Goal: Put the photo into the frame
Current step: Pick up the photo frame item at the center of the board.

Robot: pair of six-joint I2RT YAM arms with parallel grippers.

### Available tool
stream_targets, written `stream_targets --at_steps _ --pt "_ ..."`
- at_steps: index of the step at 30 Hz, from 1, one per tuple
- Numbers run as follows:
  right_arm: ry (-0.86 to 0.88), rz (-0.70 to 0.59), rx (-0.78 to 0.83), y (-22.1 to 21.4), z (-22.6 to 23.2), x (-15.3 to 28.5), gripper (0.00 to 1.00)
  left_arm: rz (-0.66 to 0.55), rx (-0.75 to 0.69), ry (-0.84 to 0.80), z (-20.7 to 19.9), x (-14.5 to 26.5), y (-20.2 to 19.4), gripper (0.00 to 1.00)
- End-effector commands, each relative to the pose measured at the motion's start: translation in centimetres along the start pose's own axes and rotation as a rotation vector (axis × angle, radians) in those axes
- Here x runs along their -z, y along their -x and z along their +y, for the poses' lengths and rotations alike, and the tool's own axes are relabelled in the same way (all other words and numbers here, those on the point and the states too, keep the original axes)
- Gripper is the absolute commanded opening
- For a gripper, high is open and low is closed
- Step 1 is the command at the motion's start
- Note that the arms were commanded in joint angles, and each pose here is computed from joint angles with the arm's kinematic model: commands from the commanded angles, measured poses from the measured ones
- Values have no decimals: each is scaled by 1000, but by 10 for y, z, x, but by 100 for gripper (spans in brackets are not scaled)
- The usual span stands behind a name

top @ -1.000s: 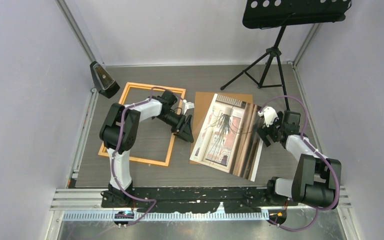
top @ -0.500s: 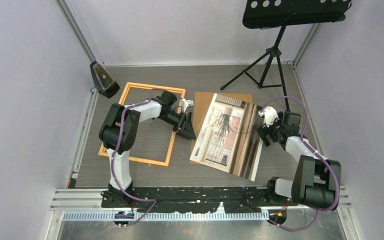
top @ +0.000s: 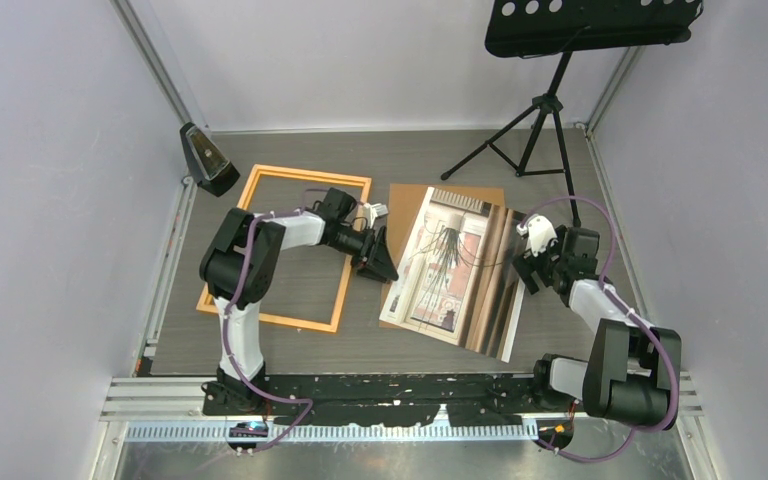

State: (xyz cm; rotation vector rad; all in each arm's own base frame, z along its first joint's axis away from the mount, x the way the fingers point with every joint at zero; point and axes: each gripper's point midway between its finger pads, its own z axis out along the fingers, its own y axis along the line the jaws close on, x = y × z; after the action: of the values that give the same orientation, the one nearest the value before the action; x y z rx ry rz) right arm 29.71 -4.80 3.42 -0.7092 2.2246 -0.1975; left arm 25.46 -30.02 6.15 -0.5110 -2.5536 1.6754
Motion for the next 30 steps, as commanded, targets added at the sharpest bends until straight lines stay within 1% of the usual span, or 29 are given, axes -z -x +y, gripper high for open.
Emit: stream_targets --at_steps 1,6,10,19,21,23,27,30 --pt "18 -24 -13 4 10 1 99 -39 -60 -87 -28 -2 15 53" --pt "15 -19 -8 4 11 1 99 -39 -64 -130 -36 -11 14 52" --pt "16 -16 -6 4 11 0 99 -73 -49 -183 -40 -15 20 52" --pt "13 -14 -4 4 11 1 99 -59 -46 -98 -33 -31 17 45" --pt "13 -14 -6 4 12 1 99 -58 -40 -91 -32 -33 19 40" --pt "11 -17 -6 4 12 1 99 -61 -37 -84 -31 -34 22 32" --pt "7 -24 -7 6 11 3 99 -68 -39 -68 -30 -34 24 19" --pt "-1 -27 -11 8 9 3 99 -72 -44 -60 -30 -33 24 3"
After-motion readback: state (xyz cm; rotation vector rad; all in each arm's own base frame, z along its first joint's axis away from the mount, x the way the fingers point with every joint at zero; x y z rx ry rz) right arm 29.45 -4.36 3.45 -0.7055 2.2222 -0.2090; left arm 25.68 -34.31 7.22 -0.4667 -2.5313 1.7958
